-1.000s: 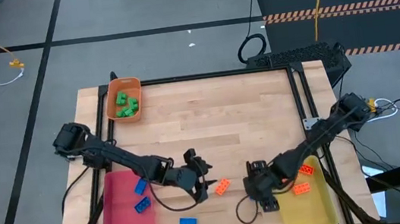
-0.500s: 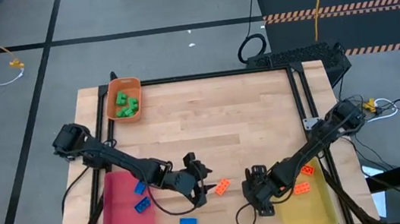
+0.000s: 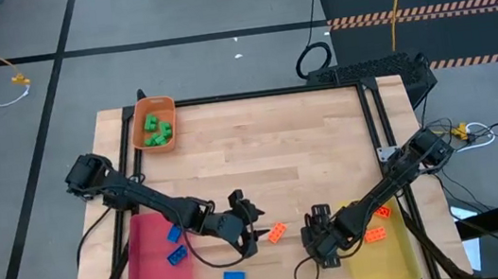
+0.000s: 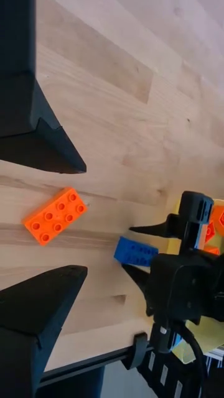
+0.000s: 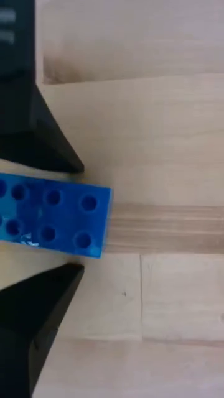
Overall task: Sort & place blocks by color
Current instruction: Put the blue game piece into the red bin
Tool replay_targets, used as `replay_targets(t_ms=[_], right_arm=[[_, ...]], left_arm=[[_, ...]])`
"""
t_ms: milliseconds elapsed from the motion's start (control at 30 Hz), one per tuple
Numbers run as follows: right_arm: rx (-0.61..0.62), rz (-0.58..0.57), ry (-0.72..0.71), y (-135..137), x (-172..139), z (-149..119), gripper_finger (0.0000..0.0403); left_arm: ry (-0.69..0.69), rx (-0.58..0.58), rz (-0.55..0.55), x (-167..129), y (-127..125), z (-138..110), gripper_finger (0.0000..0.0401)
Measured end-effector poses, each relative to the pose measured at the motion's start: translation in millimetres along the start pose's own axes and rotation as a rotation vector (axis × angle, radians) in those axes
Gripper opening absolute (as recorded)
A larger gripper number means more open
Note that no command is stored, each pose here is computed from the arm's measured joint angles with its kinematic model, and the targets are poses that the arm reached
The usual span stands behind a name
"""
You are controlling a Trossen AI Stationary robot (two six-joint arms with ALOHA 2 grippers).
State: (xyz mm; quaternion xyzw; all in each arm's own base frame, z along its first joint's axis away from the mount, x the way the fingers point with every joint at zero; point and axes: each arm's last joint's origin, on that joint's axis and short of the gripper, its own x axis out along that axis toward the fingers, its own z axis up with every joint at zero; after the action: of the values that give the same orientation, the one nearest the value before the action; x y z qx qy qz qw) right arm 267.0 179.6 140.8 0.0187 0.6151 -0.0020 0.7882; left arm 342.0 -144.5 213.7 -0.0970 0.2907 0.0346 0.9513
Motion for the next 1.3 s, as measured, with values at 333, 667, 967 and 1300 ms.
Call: replay_targets(t_ms=[333, 667, 967, 1300], right_arm=[[-0.053, -0.033, -0.025, -4, -2, 2, 0.0132], [-0.085, -0.142, -0.276, -25, -52, 16, 0.0132], [-0.132, -0.174, -0.754, -30, -111, 45, 0.0132], [-0.168, -0.165, -0.849, -26, -109, 52, 0.0132]], left_arm=[[-0.021, -0.027, -0.012, 0, -2, 2, 0.0255], [-0.036, 0.141, -0.015, 0, -2, 4, 0.0255], [-0.129, 0.352, -0.023, 0, -3, 13, 0.0255], [-0.16, 0.315, -0.002, 3, 5, 20, 0.0255]])
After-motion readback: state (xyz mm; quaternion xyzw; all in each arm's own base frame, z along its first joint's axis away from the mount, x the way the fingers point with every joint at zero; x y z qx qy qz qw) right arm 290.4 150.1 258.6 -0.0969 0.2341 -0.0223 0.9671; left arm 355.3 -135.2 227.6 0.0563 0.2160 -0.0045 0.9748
